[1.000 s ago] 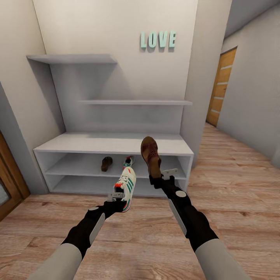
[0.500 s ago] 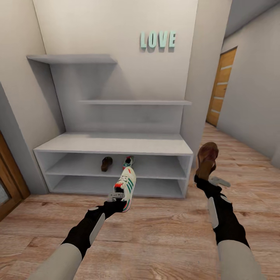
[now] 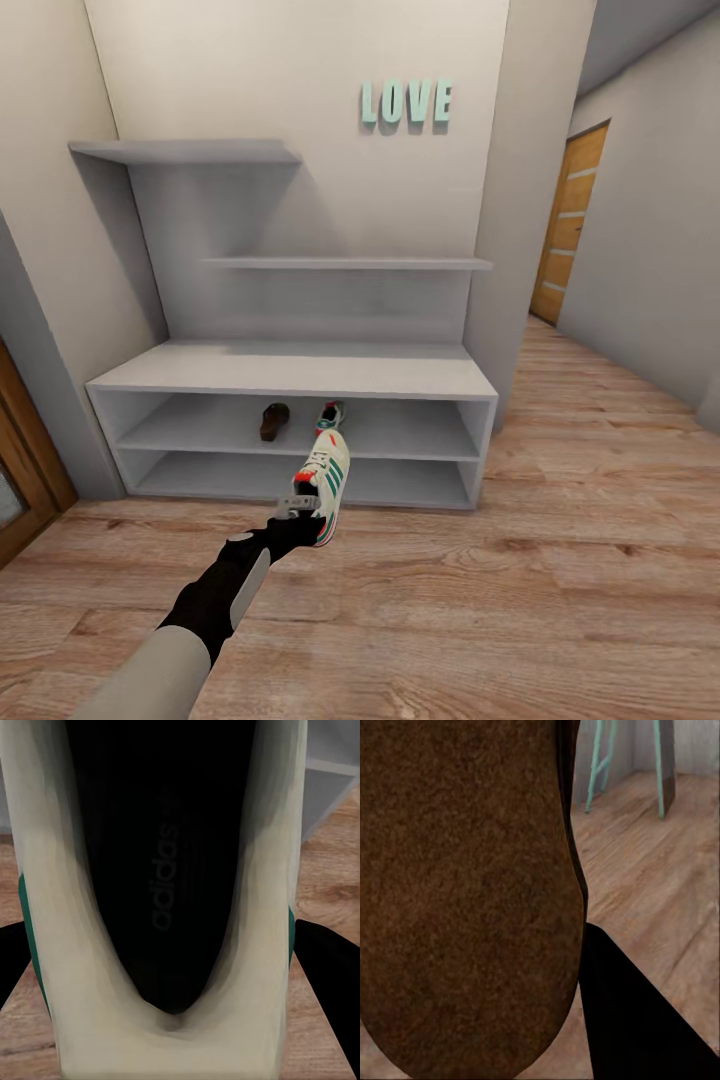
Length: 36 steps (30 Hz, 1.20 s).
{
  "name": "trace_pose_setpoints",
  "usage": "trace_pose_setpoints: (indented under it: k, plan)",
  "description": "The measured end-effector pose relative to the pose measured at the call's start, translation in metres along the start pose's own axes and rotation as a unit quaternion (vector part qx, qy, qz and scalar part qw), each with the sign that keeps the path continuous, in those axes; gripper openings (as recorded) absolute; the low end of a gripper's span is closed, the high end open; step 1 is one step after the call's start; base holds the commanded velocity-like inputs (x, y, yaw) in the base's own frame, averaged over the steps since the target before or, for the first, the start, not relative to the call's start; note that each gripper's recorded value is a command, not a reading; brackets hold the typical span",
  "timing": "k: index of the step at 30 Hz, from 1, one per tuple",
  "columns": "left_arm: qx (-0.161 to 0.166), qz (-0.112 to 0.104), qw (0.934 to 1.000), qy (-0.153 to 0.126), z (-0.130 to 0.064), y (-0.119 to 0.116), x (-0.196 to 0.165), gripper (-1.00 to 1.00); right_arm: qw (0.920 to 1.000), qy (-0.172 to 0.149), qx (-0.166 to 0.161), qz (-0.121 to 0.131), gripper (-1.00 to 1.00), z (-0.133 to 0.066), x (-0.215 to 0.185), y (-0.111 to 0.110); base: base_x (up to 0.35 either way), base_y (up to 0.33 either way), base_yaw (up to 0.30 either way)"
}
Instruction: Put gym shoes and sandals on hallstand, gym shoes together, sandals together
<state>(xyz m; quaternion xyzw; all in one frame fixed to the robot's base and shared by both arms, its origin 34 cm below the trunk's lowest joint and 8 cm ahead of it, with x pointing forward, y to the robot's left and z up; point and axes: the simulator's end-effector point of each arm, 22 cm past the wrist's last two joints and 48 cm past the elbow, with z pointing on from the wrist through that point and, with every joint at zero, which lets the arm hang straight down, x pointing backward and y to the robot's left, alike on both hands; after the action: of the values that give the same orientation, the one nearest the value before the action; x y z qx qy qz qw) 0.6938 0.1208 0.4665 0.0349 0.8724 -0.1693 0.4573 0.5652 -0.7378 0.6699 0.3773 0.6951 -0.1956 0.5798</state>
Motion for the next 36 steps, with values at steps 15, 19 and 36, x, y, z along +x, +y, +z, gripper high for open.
trace_pose_setpoints:
  k: [15,19,36]
  plan:
    - [0.000,0.000,1.0000,0.001,0.000,0.000,0.001,-1.00,0.9931,0.055,0.104,-0.001,-1.00,0.020,-0.016,-0.151,0.000,0.000,0.000]
    - [0.000,0.000,1.0000,0.001,0.000,0.000,0.001,-1.00,0.9930,0.057,0.104,-0.001,-1.00,0.021,-0.015,-0.152,0.000,0.000,0.000]
    - [-0.114,-0.009,0.9845,0.133,-0.008,0.015,0.041,-1.00,0.9931,0.058,0.102,-0.001,-1.00,0.021,-0.012,-0.149,0.000,0.000,0.000]
